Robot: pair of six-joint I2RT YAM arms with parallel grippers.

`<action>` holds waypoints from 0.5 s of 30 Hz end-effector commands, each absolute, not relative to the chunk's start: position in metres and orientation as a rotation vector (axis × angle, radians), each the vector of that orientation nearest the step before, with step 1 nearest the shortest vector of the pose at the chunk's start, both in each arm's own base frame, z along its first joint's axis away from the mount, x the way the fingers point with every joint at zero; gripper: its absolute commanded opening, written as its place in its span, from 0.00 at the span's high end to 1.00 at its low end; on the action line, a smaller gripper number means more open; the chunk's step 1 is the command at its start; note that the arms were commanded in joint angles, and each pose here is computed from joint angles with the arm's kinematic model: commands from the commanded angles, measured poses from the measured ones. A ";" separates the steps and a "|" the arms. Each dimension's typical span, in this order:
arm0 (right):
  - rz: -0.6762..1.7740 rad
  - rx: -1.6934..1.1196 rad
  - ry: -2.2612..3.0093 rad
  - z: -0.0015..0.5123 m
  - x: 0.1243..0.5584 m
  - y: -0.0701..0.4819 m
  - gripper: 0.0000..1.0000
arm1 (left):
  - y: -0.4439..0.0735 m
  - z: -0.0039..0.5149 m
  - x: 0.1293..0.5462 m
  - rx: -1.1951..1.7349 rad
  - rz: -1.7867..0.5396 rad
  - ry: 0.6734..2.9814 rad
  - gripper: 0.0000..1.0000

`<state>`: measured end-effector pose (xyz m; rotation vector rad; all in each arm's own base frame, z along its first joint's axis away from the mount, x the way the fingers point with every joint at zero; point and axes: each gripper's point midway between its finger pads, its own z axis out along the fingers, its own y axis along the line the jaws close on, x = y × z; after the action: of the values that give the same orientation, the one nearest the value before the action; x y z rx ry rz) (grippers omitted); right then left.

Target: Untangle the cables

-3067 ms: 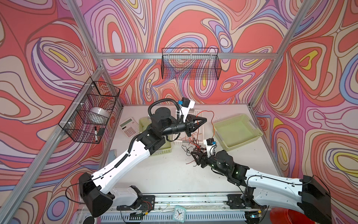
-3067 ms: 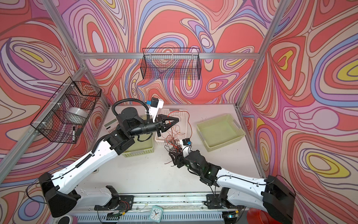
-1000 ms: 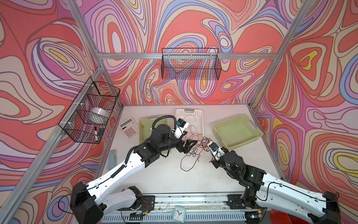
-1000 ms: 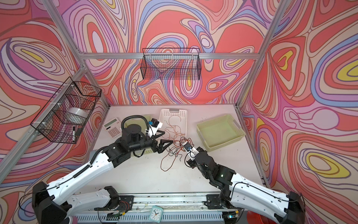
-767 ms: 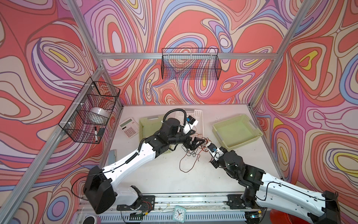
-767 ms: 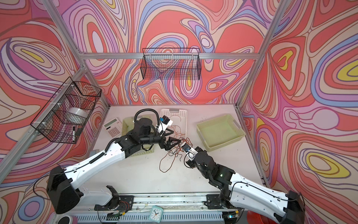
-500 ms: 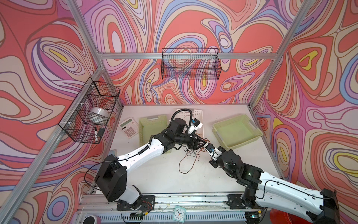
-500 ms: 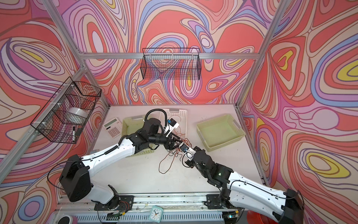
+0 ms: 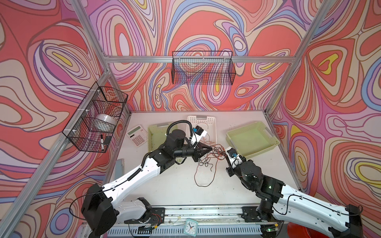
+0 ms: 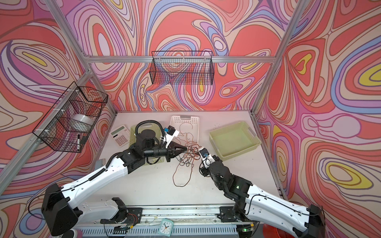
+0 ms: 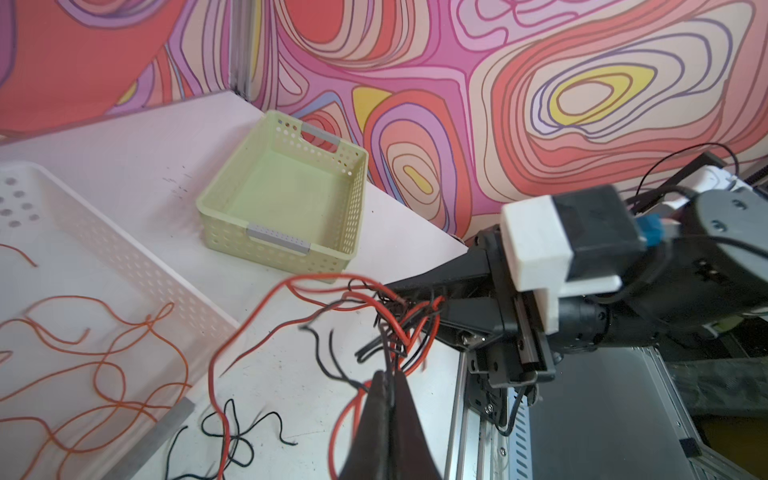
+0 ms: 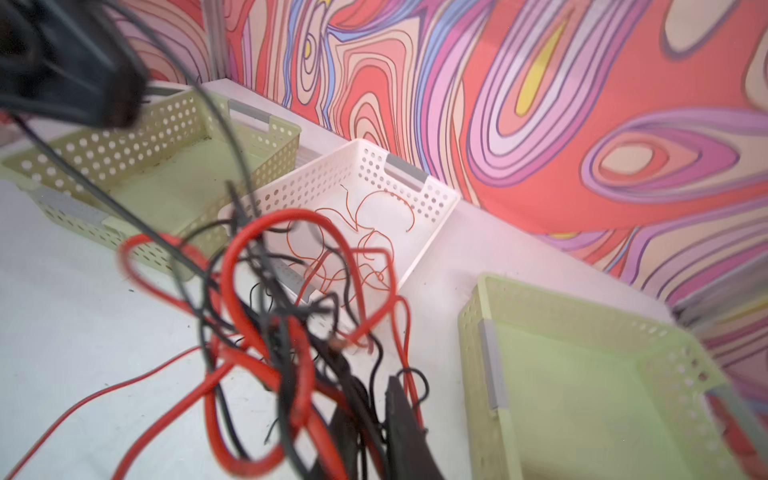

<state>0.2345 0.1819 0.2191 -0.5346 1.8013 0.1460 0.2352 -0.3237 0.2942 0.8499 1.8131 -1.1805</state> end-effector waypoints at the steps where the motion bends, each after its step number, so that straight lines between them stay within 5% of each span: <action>1: 0.212 -0.423 1.847 0.219 0.231 0.172 0.57 | -0.319 0.299 0.237 0.824 -1.176 1.795 1.00; 6: 0.368 -0.385 1.817 0.235 0.220 0.177 0.42 | -0.322 0.297 0.236 0.826 -1.192 1.790 1.00; 15: 0.668 -0.415 1.778 0.268 0.218 0.233 0.44 | -0.329 0.293 0.226 0.902 -1.168 1.807 1.00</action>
<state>0.2209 0.2068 0.2489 -0.3885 1.7959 0.5231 0.2268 -0.3259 0.2874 0.8746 1.8228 -1.1807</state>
